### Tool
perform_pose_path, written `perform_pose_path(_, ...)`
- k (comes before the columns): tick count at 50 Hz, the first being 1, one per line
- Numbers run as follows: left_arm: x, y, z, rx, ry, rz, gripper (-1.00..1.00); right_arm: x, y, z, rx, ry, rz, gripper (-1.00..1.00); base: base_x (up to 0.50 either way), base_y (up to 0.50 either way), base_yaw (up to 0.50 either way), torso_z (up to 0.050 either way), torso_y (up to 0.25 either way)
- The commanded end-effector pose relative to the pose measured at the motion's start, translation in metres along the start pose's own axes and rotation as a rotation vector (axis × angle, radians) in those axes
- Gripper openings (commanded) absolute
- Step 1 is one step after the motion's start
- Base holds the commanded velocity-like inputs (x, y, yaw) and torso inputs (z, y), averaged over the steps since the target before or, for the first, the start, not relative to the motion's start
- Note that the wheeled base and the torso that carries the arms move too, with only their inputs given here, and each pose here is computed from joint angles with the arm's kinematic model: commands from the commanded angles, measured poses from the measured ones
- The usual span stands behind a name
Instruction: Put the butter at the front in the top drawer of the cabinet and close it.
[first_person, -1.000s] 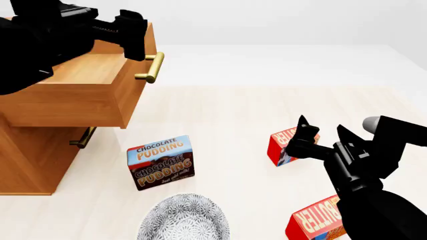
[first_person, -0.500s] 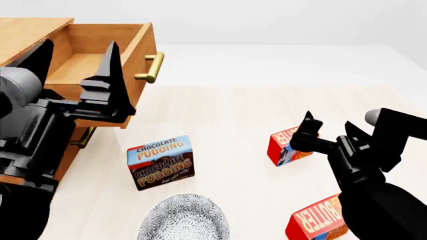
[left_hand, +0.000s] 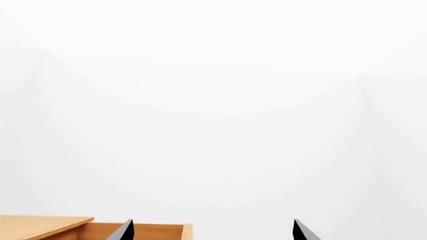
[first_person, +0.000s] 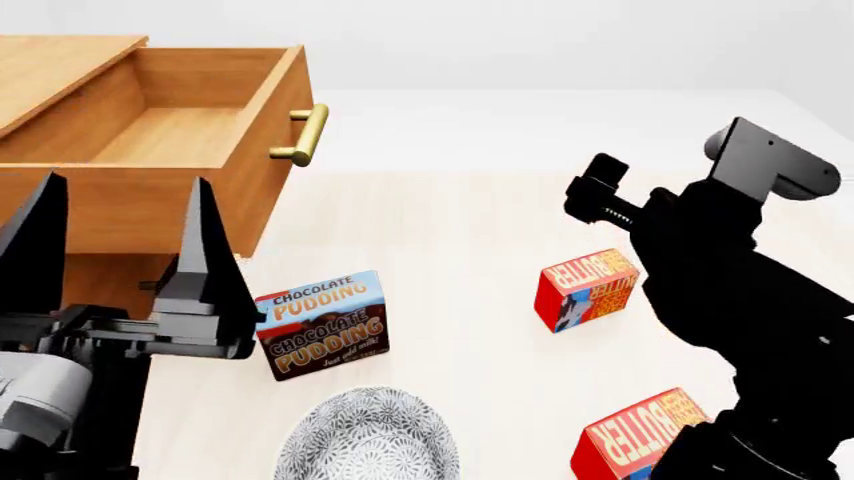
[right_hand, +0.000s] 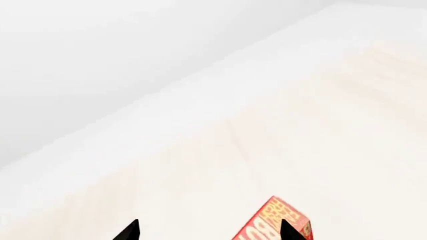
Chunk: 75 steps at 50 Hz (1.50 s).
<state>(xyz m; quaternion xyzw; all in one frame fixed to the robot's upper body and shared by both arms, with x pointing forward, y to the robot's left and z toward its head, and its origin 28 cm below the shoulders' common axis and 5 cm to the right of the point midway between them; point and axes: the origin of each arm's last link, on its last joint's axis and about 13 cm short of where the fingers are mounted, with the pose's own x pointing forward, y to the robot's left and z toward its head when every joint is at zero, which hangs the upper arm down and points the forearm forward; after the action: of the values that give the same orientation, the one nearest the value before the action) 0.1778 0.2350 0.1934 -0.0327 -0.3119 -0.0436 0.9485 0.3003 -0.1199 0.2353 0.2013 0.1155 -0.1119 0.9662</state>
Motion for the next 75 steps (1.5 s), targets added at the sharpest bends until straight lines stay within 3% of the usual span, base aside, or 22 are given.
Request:
perform_pose_path(1,-0.006,0.001,-0.005,0.039,-0.024,0.009,1.00,0.022,0.033,0.019,0.161,0.106,-0.142,1.00,0.00,0.00,0.00,0.000,0.000)
perform_pose_path(17,-0.002,0.002,-0.010,0.048,-0.029,0.008,1.00,0.041,0.061,0.014,0.293,0.161,-0.342,1.00,0.00,0.00,0.00,0.000,0.000)
perform_pose_path(30,-0.002,0.002,-0.013,0.062,-0.023,-0.008,1.00,0.064,0.065,0.003,0.374,0.155,-0.484,1.00,0.00,0.00,0.00,0.000,0.000)
perform_pose_path(41,-0.001,0.004,-0.016,0.061,-0.016,-0.013,1.00,0.082,0.070,0.000,0.345,0.136,-0.585,1.00,0.00,0.00,0.00,0.000,0.000)
perform_pose_path(64,-0.007,0.009,-0.018,0.077,-0.011,-0.019,1.00,0.116,0.082,-0.013,0.314,0.215,-0.638,1.00,0.00,0.00,0.00,0.000,0.000)
perform_pose_path(75,-0.008,0.011,-0.020,0.087,-0.003,-0.016,1.00,0.117,0.086,-0.018,0.295,0.251,-0.635,1.00,0.00,0.00,0.00,0.000,0.000)
